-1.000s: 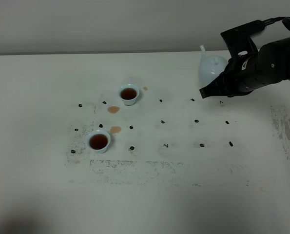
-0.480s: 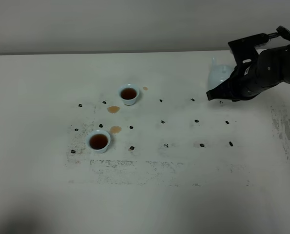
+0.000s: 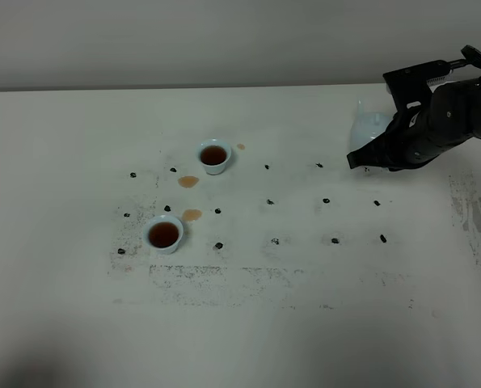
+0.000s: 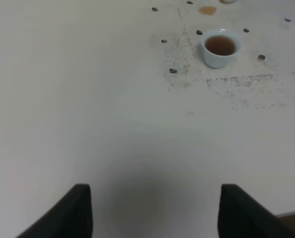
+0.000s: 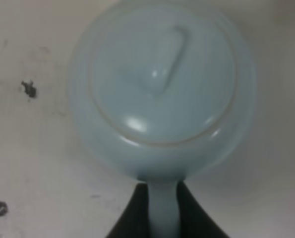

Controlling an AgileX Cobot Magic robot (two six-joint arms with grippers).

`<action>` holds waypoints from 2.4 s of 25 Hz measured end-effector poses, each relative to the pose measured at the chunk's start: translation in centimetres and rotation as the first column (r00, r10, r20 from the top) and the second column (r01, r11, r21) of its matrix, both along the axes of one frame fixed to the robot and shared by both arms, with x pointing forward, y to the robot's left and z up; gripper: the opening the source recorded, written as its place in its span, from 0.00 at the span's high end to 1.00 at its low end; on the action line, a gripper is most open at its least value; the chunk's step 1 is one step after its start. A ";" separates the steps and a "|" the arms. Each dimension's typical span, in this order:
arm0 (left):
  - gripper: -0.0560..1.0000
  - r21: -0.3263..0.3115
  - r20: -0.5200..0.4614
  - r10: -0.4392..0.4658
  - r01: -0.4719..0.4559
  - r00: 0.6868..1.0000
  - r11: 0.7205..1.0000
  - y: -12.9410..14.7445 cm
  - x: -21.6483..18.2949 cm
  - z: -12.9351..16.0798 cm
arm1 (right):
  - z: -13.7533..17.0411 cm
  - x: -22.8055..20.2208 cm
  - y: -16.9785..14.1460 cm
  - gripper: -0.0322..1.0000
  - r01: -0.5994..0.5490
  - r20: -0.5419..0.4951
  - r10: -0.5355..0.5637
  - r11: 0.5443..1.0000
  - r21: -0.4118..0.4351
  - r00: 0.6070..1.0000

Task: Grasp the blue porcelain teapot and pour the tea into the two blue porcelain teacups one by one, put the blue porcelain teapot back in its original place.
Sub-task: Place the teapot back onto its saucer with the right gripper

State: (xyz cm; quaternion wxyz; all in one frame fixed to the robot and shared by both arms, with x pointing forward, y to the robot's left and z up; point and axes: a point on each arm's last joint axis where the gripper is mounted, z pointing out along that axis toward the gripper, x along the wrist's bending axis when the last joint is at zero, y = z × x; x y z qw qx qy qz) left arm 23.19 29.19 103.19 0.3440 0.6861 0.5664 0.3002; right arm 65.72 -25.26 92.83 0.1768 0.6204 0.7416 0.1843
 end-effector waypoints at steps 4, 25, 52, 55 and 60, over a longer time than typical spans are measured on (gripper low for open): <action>0.41 0.000 0.000 0.000 0.000 1.000 1.000 0.0 0.0 0.0 | -0.1 -0.2 0.0 0.90 0.002 -0.028 -0.002 1.000 -0.002 1.000; 0.41 0.000 0.000 0.000 0.000 1.000 1.000 0.0 0.0 0.0 | -1.3 -0.3 0.0 0.90 0.007 -0.072 -0.007 1.000 -0.005 0.997; 0.41 0.000 0.000 0.000 0.000 1.000 1.000 0.0 0.0 0.0 | -2.1 -0.9 -0.1 0.77 0.019 -0.165 -0.021 1.000 -0.011 0.986; 0.41 0.000 0.000 0.000 0.000 1.000 1.000 0.0 0.0 0.0 | -2.1 -0.9 -0.1 0.74 0.019 -0.165 -0.021 1.000 -0.011 0.986; 0.41 0.000 0.000 0.000 0.000 1.000 1.000 0.0 0.0 0.0 | -2.2 -1.0 0.1 0.72 0.013 -0.178 -0.015 1.000 -0.012 0.984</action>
